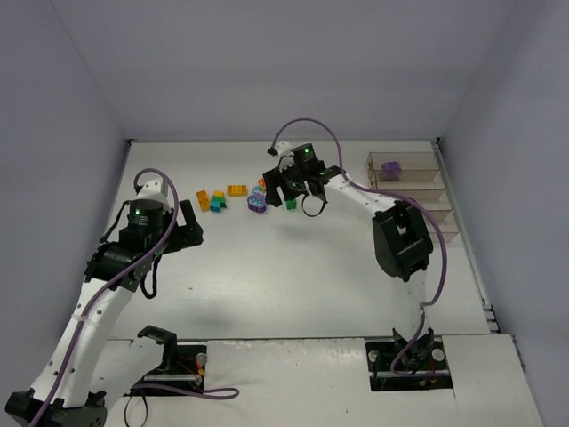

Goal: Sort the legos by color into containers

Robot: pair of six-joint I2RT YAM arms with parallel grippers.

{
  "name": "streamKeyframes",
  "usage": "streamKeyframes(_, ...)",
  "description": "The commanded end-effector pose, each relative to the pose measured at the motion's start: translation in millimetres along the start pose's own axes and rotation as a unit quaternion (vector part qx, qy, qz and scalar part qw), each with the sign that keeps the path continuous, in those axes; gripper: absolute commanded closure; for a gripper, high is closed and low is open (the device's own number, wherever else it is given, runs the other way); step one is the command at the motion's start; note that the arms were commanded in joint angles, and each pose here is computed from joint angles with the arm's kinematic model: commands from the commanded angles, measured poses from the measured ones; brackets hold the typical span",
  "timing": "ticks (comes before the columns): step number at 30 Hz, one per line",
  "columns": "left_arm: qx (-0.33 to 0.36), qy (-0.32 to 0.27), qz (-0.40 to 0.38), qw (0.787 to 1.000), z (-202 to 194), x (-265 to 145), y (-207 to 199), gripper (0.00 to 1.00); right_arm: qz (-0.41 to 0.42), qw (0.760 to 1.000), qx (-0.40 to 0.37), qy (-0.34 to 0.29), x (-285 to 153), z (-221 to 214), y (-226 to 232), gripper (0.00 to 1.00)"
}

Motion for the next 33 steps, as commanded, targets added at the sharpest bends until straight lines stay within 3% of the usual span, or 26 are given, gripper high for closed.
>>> streamKeyframes(1, -0.001, -0.032, -0.002, 0.999, 13, -15, 0, 0.11, -0.022, 0.999, -0.012, -0.037, 4, 26, 10, 0.33)
streamKeyframes(14, -0.015, -0.018, -0.007, 1.000, 12, 0, -6, 0.11, -0.181, 0.977, 0.094, -0.053, -18, 15, -9, 0.48)
streamKeyframes(25, -0.007, -0.016, -0.030, 0.999, 10, 21, -13, 0.11, -0.139, 0.980, 0.123, -0.068, -3, 32, 1, 0.44)
streamKeyframes(30, 0.031, -0.045, -0.064, 0.996, 29, 53, -28, 0.11, -0.141, 0.979, 0.126, -0.072, -28, 29, 6, 0.43)
streamKeyframes(33, 0.061, -0.033, -0.064, 0.996, 41, 86, -38, 0.11, -0.148, 0.977, 0.136, -0.075, -53, 20, 5, 0.43)
Point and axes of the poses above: each gripper's point midway between its finger pads, its own x axis out along the fingers, its own y axis along the line the jaws close on, z = x × y, the point moved 7 cm from there along -x, back along the fingers, and after that the axes turned 2 degrees about x, right-handed, at the moved point
